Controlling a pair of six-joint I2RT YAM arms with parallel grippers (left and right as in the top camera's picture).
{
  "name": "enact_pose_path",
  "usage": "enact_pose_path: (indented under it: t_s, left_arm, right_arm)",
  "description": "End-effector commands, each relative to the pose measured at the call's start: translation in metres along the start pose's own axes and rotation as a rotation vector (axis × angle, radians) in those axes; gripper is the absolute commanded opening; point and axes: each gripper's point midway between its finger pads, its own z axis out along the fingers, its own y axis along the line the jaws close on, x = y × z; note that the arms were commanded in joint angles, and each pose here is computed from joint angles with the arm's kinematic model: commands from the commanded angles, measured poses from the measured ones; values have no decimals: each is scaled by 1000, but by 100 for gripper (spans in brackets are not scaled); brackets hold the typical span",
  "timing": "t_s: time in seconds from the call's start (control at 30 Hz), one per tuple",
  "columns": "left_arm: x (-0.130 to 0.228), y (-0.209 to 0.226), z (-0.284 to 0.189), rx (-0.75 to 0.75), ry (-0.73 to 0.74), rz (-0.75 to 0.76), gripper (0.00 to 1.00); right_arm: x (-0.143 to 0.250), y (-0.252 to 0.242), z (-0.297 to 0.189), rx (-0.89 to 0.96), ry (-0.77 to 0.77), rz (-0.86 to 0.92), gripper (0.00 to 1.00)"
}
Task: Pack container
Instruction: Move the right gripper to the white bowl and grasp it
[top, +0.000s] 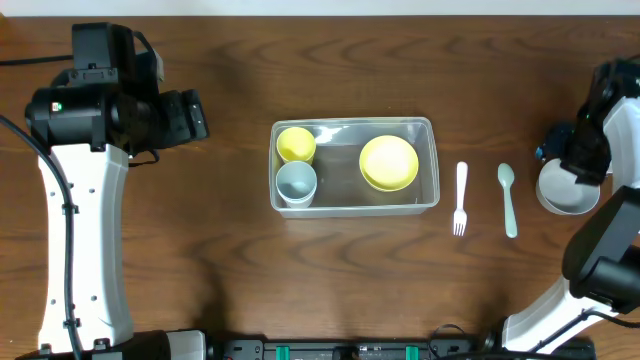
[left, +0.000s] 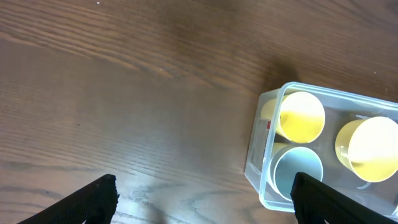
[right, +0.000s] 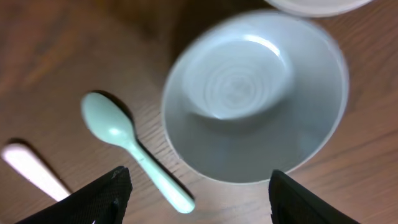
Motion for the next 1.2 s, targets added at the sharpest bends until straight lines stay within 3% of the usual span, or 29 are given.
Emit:
enact_pose_path:
  t_s: [0.0, 0.23, 0.33, 0.57, 0.77, 1.0, 1.17]
  left_arm:
    - [3, 3, 3, -9, 13, -9, 89]
    - [3, 3, 3, -9, 13, -8, 89]
    - [3, 3, 3, -9, 13, -8, 90]
    - [3, 3, 3, -9, 13, -8, 89]
    - [3, 3, 3, -9, 13, -8, 90]
    - [3, 3, 3, -9, 13, -9, 89]
    - [3, 3, 3, -9, 13, -8, 89]
  right_arm:
    - [6, -3, 20, 2, 28, 25, 73]
    - [12, 2, 50, -1, 77, -13, 70]
    - [13, 5, 55, -14, 92, -27, 64]
    - [13, 5, 57, -13, 95, -28, 20]
    - [14, 7, 57, -13, 95, -33, 2]
    - [11, 12, 52, -44, 87, -43, 1]
    - [-3, 45, -3, -203, -16, -134, 1]
